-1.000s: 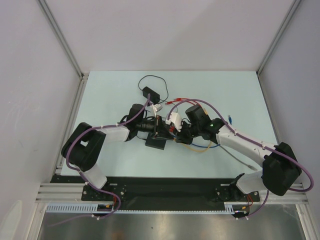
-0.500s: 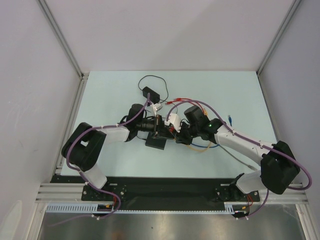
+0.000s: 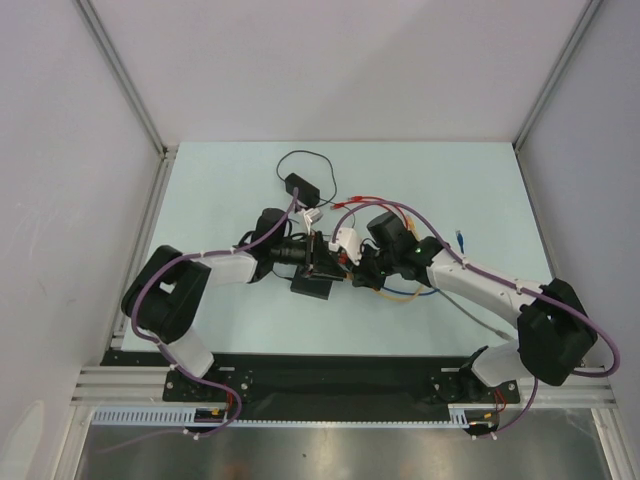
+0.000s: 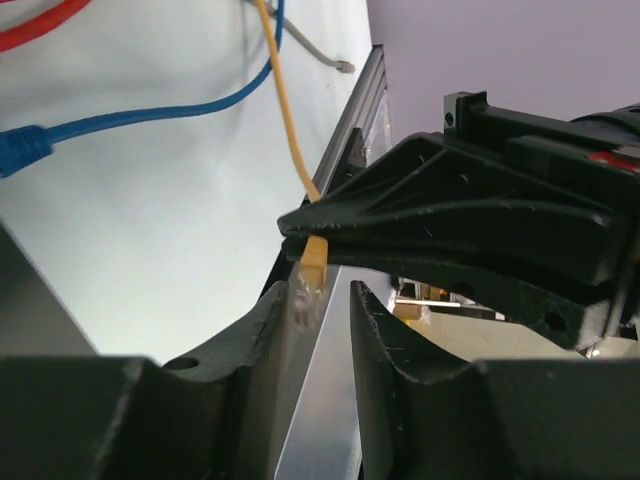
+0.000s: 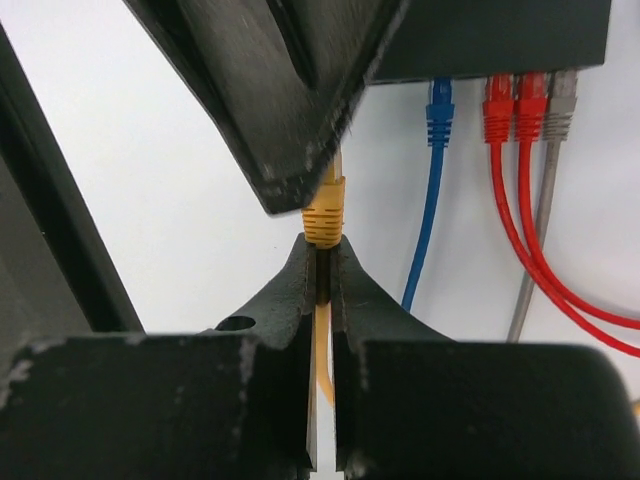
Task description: Insert the plug into the switch port
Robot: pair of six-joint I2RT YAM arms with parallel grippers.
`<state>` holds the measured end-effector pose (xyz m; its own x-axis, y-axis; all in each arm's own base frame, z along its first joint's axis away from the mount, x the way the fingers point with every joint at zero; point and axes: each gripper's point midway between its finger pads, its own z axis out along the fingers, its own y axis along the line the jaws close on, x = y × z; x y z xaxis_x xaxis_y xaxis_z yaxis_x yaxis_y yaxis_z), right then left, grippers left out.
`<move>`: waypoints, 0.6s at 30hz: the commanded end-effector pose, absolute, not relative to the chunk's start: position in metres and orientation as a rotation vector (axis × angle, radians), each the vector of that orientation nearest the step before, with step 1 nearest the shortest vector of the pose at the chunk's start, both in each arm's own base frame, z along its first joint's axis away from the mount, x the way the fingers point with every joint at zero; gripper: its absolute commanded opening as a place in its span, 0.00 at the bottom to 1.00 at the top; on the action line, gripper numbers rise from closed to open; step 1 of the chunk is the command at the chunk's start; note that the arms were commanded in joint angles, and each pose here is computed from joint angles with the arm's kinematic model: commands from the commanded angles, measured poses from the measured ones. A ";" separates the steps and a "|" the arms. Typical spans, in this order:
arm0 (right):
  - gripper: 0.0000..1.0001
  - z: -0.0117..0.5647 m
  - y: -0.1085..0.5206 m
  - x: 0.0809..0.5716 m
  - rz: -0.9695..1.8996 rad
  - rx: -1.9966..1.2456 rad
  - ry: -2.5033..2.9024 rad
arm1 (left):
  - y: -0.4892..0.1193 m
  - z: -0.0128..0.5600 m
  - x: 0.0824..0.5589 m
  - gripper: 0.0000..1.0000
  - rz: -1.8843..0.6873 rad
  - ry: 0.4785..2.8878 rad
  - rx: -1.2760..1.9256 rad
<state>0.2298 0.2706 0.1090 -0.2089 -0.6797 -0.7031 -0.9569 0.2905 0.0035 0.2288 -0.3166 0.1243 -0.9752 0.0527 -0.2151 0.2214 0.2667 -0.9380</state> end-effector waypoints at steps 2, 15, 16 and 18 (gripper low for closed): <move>0.00 0.101 0.273 0.233 0.596 -1.446 2.016 | -0.304 0.133 0.234 0.33 -1.740 2.336 0.325; 0.00 0.091 0.275 0.235 0.527 -1.483 2.033 | -0.300 0.138 0.245 0.40 -1.749 2.322 0.293; 0.00 0.084 0.273 0.234 0.502 -1.490 2.053 | -0.295 0.139 0.250 0.40 -1.736 2.314 0.277; 0.00 0.066 0.267 0.238 0.438 -1.472 2.136 | -0.276 0.144 0.267 0.41 -1.671 2.297 0.234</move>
<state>0.2309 0.2754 0.0870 -0.2415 -0.7270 -0.6427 -0.9517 0.3070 0.0103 0.2403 -0.2980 0.1169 -0.9761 0.0209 -0.2165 0.2119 0.3156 -0.9249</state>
